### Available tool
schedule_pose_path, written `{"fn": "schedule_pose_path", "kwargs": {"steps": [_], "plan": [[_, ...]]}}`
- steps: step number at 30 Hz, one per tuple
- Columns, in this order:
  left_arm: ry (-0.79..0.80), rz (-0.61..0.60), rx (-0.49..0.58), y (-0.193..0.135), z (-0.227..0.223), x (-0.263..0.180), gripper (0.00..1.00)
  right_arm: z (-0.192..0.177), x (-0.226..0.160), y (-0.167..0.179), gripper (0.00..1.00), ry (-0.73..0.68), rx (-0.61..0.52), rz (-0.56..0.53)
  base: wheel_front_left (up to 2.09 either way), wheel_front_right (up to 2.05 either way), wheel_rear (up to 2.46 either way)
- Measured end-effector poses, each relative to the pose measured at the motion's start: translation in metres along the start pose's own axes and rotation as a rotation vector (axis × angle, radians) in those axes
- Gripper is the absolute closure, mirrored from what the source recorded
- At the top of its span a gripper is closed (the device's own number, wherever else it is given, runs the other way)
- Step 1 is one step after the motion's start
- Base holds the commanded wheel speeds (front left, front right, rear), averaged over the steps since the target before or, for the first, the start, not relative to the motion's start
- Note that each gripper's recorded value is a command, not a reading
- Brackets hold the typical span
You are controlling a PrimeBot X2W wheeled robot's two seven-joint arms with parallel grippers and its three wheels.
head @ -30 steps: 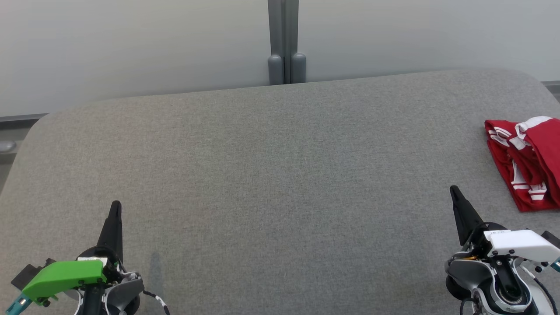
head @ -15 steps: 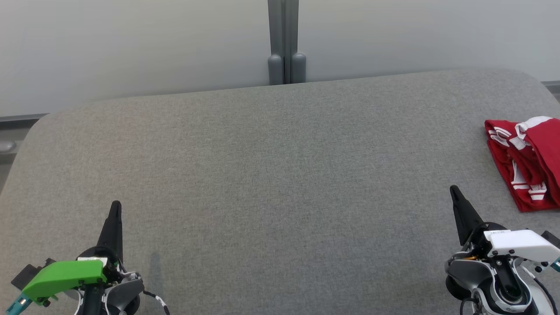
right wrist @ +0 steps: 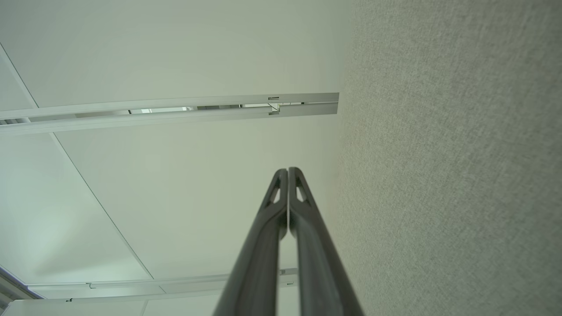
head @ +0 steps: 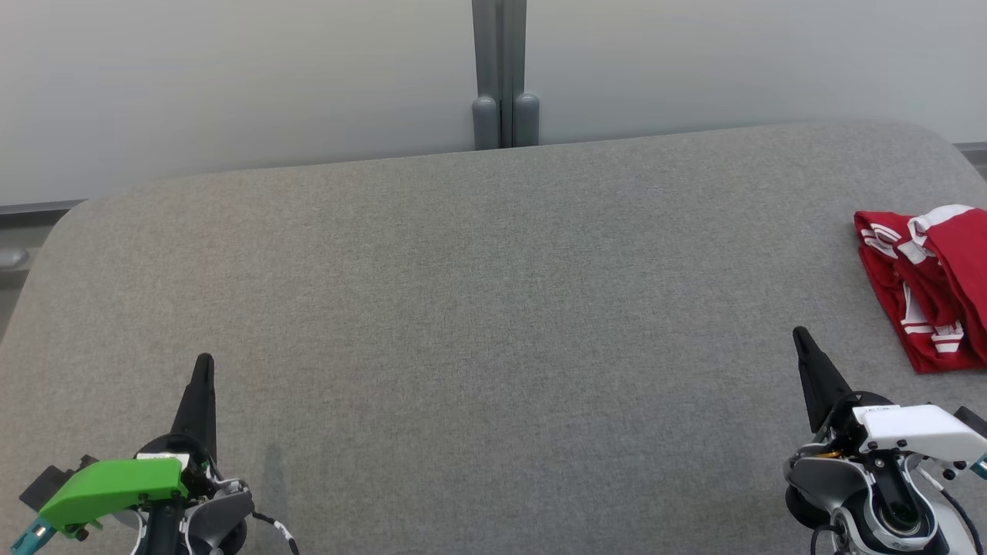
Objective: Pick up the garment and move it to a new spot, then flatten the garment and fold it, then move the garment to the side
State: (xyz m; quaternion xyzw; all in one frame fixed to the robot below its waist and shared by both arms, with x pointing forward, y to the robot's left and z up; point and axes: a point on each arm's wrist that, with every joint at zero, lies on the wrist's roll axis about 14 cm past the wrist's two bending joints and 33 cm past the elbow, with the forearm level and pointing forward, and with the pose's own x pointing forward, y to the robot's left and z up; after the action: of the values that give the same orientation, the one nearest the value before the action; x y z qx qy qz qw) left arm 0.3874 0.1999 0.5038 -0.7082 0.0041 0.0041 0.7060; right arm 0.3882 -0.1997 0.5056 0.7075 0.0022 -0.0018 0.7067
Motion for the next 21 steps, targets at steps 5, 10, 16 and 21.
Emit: {"fn": "schedule_pose_path", "kwargs": {"steps": [5,10,16,21], "plan": [[0.0,0.0,0.0,0.0,0.0,0.0,1.0,0.0,0.0,-0.0001,1.0,0.0,0.0,0.0,0.0,0.0,0.0],[0.0,0.0,0.0,0.0,0.0,0.0,1.0,0.0,0.0,-0.0001,1.0,0.0,0.0,0.0,0.0,0.0,0.0],[0.0,0.0,0.0,0.0,0.0,0.0,1.0,0.0,0.0,-0.0001,1.0,0.0,0.0,0.0,0.0,0.0,0.0],[0.0,0.0,0.0,0.0,0.0,0.0,1.0,0.0,0.0,-0.0001,1.0,0.0,0.0,0.0,0.0,0.0,0.0]]}}
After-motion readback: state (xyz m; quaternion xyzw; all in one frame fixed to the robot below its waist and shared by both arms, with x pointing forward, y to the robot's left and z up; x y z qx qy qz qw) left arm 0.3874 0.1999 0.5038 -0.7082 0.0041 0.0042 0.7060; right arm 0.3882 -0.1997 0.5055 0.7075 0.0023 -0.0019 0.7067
